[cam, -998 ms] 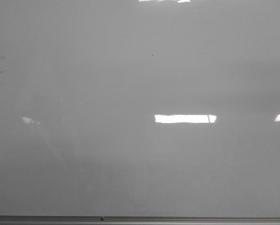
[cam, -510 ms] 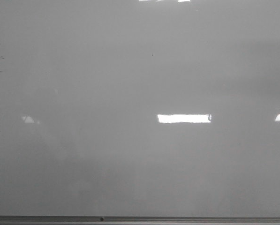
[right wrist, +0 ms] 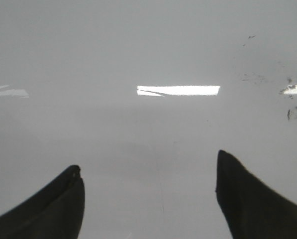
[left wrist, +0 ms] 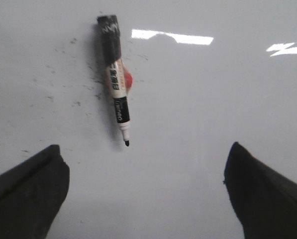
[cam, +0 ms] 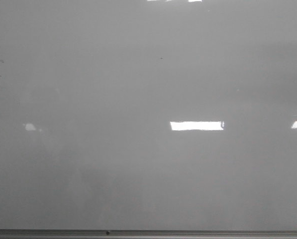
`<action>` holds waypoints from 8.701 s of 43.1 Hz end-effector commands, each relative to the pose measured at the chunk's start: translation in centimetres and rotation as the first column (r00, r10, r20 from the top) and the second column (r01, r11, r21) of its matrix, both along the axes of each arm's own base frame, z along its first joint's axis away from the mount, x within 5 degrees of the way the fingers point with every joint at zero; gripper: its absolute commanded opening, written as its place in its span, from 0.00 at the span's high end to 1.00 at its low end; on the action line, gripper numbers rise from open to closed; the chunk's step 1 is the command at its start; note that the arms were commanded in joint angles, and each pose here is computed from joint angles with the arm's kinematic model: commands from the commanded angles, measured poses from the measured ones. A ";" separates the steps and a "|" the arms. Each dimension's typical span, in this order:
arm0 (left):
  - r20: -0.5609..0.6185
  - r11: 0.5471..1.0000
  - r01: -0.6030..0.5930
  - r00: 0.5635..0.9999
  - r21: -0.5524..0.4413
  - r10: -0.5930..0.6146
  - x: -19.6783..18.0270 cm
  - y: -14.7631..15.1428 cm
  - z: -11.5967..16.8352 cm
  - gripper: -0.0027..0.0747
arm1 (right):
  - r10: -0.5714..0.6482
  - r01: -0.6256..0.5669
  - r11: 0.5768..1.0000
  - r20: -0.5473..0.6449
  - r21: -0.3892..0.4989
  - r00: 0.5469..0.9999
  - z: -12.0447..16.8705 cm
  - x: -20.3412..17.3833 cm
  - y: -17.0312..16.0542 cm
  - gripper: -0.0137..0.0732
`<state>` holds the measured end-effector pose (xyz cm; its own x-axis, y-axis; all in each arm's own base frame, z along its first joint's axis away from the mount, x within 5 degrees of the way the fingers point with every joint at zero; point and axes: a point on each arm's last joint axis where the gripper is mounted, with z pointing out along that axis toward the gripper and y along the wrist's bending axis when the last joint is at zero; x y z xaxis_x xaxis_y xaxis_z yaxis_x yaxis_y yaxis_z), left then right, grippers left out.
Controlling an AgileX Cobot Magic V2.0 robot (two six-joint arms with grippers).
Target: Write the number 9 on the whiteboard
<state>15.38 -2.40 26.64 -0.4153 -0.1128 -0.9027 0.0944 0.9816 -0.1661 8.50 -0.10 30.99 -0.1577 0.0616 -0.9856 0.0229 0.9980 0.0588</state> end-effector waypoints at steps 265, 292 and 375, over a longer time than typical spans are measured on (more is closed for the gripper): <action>-0.007 0.481 0.842 0.497 0.246 -0.868 -7.6 -9.1 5.7 0.99 | 0.560 -0.515 0.827 -0.407 0.223 0.722 -1.2 23.5 10.3 0.91; -0.003 0.483 0.840 0.499 0.247 -0.866 -7.5 -9.1 5.7 0.99 | 0.518 -0.469 0.854 -0.470 0.227 0.715 -3.7 21.6 9.0 0.91; -0.213 0.310 0.902 0.380 0.301 -0.900 -3.3 -13.9 7.1 0.86 | 0.917 -0.995 0.027 -0.394 -0.099 0.064 5.0 7.9 20.0 0.91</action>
